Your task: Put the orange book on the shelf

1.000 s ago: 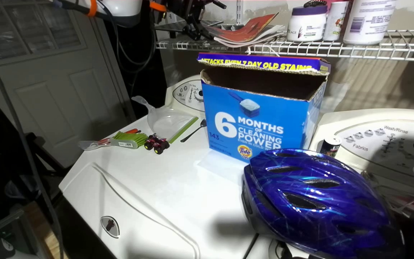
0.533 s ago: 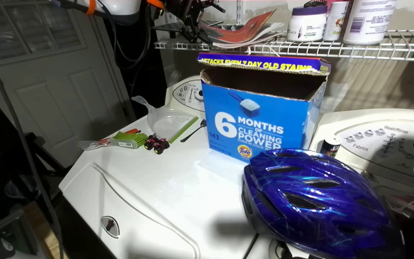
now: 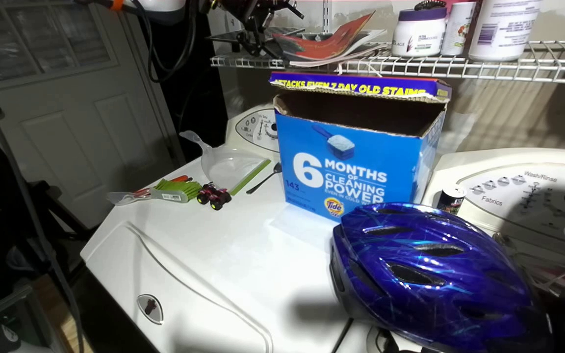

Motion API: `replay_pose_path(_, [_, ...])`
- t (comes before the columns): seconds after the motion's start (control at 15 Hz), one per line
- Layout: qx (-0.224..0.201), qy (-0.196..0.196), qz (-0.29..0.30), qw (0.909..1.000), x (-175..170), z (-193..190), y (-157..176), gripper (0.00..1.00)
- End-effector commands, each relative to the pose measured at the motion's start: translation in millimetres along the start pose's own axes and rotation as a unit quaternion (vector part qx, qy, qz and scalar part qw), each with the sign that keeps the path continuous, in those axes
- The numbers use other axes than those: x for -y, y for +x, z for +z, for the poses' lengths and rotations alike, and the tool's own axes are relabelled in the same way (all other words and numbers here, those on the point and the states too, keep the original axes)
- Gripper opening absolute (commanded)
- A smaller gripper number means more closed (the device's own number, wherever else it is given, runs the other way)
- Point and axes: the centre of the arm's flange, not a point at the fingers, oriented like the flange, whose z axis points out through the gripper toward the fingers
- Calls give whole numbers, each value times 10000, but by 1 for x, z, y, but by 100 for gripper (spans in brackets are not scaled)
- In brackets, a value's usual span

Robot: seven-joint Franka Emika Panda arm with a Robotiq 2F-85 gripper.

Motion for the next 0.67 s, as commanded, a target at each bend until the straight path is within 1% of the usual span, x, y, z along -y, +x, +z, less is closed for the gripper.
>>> replay_pose_path(0.0, [30,302,-383,9988,-11,-8,-15,100])
replay_pose_path(0.13, [-101,417,-520,9977,-14,-11,-23,100])
replay_pose_path(0.33, [-265,695,-694,9948,-20,-15,-37,100])
replay_pose_path(0.6, [-325,1011,-994,9894,-21,-20,-55,100])
